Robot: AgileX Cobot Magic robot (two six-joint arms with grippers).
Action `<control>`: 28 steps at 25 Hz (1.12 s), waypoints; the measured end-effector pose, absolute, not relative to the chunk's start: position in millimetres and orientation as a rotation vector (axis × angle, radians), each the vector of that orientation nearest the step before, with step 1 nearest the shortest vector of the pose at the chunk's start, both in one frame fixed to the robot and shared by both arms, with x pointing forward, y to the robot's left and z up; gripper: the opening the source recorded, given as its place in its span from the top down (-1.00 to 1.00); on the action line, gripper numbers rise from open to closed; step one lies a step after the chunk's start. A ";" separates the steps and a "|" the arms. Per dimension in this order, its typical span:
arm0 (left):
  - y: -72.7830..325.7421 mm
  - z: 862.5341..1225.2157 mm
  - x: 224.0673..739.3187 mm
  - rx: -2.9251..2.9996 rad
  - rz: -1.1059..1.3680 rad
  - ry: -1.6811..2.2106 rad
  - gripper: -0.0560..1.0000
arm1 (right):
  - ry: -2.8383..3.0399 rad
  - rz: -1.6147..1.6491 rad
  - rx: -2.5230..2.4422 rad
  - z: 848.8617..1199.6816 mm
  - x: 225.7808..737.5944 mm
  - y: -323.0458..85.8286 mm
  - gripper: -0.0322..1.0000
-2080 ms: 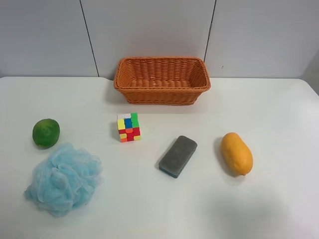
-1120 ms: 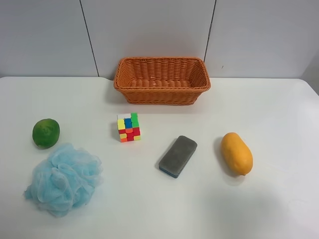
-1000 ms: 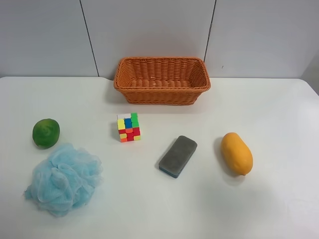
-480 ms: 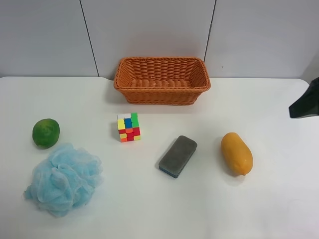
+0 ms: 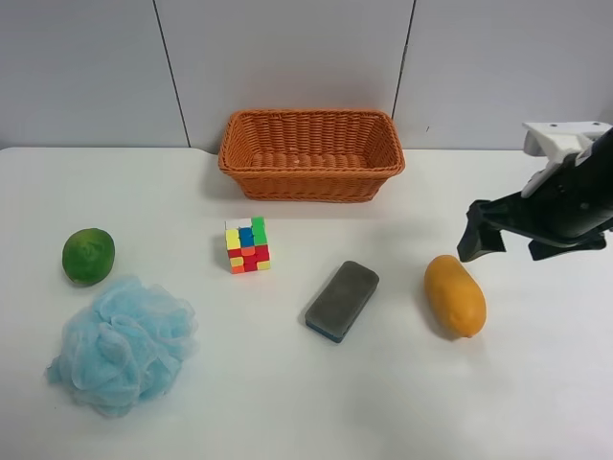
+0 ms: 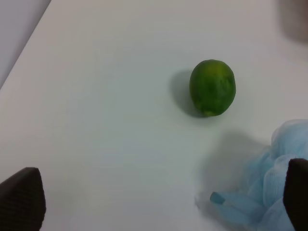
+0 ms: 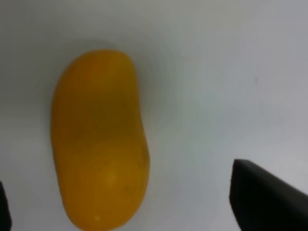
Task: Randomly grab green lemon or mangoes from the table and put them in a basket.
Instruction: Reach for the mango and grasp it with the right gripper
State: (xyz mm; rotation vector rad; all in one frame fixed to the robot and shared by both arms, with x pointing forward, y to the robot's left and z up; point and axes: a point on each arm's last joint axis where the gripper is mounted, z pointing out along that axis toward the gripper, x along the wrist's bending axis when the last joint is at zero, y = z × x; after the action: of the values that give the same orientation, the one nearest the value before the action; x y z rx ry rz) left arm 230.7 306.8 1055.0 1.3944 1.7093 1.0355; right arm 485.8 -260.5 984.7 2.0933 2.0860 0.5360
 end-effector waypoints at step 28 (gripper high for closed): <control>306.8 1055.0 230.7 1.394 1.036 1.709 -0.99 | 2.202 0.323 2.173 907.2 508.1 -240.3 -0.27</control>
State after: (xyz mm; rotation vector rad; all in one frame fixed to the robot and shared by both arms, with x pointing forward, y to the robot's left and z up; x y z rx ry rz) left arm 230.7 306.8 1055.0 1.3944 1.7093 1.0355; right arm 508.1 -240.3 907.2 2.1733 2.2022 0.3231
